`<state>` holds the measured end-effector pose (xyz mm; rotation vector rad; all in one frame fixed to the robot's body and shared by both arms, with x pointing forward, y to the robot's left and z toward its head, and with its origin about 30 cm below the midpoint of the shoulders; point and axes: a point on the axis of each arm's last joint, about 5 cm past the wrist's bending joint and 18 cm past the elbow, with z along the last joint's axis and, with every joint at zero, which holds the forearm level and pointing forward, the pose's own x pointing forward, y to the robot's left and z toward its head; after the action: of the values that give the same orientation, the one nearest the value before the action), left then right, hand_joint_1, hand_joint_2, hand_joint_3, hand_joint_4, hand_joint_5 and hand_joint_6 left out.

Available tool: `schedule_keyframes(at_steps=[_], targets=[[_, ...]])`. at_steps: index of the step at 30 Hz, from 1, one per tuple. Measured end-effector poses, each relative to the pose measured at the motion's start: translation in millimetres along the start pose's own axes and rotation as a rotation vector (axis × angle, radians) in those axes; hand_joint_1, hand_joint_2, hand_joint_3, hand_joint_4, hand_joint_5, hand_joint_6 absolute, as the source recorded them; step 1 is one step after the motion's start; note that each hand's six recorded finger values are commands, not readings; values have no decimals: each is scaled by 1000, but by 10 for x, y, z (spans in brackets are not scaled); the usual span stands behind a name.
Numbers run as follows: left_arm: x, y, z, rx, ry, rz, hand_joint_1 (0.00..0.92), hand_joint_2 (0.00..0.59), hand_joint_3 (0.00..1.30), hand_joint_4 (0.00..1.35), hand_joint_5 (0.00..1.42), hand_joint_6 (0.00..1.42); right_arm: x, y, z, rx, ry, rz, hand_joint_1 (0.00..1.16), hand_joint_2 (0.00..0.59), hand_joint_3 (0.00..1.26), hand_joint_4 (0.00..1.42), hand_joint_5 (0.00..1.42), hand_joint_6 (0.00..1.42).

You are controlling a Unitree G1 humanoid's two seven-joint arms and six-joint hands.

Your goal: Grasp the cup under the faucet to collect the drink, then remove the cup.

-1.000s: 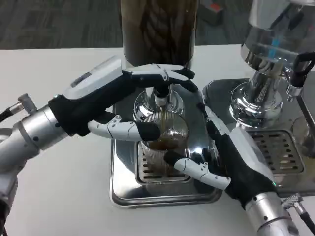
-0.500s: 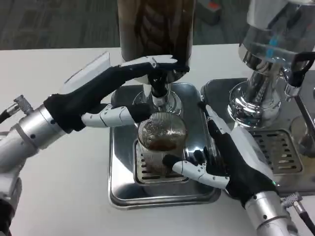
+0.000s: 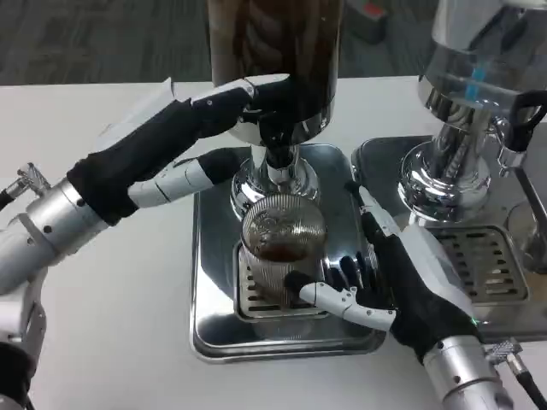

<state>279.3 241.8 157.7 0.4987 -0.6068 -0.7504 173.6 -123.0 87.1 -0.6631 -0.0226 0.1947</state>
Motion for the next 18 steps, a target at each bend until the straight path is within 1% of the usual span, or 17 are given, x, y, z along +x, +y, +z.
schedule_keyframes(at_steps=[1, 7, 8, 11, 13, 15, 18], targets=[[-1, 8, 4, -5, -7, 10, 0, 122, 202, 128, 179, 274, 0, 1, 0, 1, 0, 0, 444, 129, 0, 0, 0, 80], [7, 49, 30, -31, -40, 47, 0, 121, 202, 136, 187, 290, 0, 3, 1, 5, 0, 0, 451, 140, 0, 0, 0, 80], [9, 61, 38, -35, -49, 60, 0, 117, 207, 143, 191, 300, 0, 3, 1, 5, 0, 0, 453, 141, 0, 0, 0, 80], [-2, 81, 59, -36, -60, 68, 0, 117, 229, 175, 222, 322, 0, 3, 1, 7, 0, 0, 456, 146, 0, 0, 0, 80], [-49, 73, 68, -46, -70, 95, 0, 117, 246, 198, 236, 348, -1, 2, -1, 10, 1, 0, 465, 160, 0, 0, 0, 80], [-75, 66, 78, -49, -75, 105, 0, 117, 256, 221, 259, 357, -1, 3, 0, 12, 0, 0, 464, 174, 0, 0, 0, 80], [-176, 28, 102, -51, -73, 127, 0, 122, 271, 256, 293, 385, -2, 5, 1, 12, 0, -2, 463, 178, 0, 0, 0, 80]])
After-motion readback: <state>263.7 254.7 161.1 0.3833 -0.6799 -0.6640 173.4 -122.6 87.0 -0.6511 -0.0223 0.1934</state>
